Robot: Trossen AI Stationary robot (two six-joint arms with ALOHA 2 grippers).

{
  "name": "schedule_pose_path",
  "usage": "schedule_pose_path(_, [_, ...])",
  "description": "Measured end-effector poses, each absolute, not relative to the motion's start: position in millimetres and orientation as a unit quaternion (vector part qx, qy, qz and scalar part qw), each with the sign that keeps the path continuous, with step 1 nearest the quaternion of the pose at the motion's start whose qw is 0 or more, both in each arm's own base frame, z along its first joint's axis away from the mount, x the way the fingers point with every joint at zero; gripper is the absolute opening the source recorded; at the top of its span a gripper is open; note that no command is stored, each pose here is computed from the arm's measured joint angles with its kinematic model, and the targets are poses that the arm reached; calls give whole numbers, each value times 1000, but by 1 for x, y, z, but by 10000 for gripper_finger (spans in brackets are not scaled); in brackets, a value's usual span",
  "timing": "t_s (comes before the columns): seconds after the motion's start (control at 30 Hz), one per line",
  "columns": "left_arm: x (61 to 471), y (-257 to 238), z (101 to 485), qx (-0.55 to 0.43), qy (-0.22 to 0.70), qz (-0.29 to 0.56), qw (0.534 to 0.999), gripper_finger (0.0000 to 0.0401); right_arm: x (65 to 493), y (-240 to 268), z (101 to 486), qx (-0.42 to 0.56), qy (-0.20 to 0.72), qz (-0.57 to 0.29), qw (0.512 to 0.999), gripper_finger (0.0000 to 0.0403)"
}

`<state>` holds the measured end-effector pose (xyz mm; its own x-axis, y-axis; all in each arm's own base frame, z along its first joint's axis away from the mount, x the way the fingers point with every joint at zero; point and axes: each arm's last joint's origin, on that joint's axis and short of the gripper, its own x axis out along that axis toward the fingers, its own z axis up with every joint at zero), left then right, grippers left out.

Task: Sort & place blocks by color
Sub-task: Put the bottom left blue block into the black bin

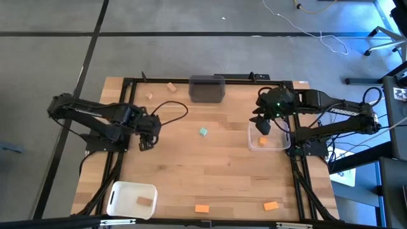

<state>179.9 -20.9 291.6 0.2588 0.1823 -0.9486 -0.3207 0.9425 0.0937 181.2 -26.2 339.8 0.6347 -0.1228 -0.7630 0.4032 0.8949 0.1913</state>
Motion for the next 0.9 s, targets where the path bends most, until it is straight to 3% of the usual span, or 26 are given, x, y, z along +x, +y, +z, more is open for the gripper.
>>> schedule_pose_path(0.43, [184, -3, 223, -89, 686, 204, 693, 206, 181, -26, 340, 154, 404, -140, 891, 200])
schedule_pose_path(0.6, [179, 2, 208, -80, 698, 193, 684, 206, 181, -26, 340, 147, 405, -137, 892, 200])
schedule_pose_path(0.9, [178, 1, 193, -17, 711, 89, 697, 206, 181, -26, 340, 145, 405, -136, 893, 200])
